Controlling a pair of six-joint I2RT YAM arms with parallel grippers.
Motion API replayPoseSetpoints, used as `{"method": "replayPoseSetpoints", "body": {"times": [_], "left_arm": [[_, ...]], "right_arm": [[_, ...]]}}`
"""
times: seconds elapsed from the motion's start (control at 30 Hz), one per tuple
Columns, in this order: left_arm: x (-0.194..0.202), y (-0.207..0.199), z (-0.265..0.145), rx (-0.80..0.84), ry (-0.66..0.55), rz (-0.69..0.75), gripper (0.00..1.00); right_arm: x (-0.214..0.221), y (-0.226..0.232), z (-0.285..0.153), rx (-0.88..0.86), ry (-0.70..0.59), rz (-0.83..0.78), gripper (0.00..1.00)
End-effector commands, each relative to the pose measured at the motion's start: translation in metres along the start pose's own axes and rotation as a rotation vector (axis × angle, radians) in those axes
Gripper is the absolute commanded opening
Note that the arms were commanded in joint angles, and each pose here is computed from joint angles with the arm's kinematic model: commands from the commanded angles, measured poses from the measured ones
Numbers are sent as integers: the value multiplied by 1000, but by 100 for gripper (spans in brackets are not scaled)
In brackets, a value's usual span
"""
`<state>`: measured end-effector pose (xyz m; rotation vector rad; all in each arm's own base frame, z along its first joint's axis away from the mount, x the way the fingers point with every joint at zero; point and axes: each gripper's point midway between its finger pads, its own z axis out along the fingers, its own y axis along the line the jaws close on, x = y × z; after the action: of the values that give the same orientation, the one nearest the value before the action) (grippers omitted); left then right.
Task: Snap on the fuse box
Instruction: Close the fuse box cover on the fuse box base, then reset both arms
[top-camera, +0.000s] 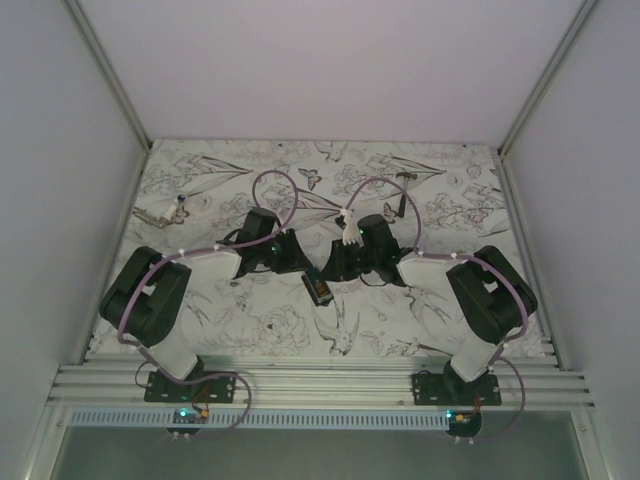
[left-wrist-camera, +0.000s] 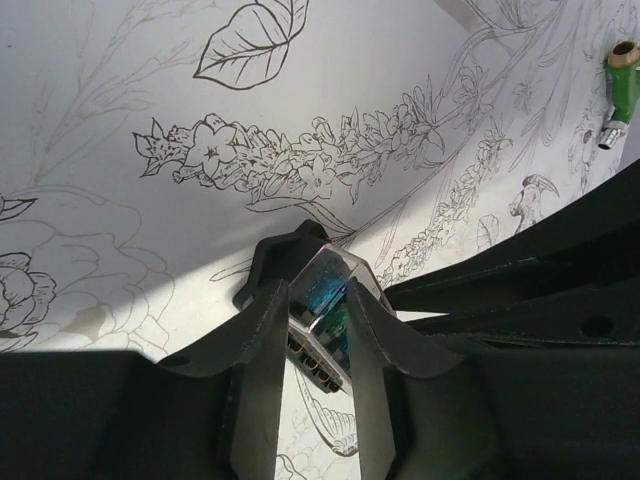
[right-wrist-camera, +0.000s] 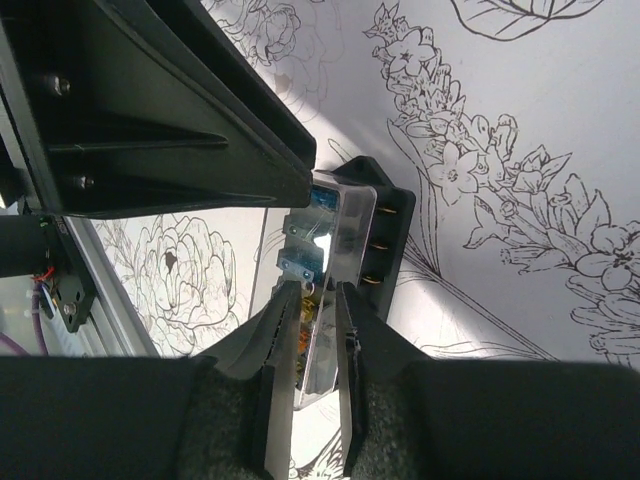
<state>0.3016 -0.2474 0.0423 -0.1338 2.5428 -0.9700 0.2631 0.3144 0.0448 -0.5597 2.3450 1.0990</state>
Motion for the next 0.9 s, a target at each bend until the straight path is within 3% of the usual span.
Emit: {"method": "replayPoseSetpoints", "body": {"times": [0.0, 0.17, 0.33, 0.6, 0.77, 0.87], "left_arm": [[53, 54, 5, -175, 137, -70, 29], [51, 52, 2, -174, 121, -73, 30], [23, 23, -12, -109, 32, -23, 43], [-35, -4, -61, -128, -185, 89, 72], [-58, 37, -104, -259, -350, 74, 91], [-66, 74, -132, -375, -448, 48, 99]], "right_arm": [[31, -18, 7, 71, 95, 15, 21], [25, -16, 5, 80, 74, -1, 20], [-15, -5, -10, 114, -43, -77, 29], [-79, -36, -90, 409, -284, -175, 62], [-95, -97, -177, 739, -475, -143, 86], [-97, -125, -220, 886, -586, -127, 91]]}}
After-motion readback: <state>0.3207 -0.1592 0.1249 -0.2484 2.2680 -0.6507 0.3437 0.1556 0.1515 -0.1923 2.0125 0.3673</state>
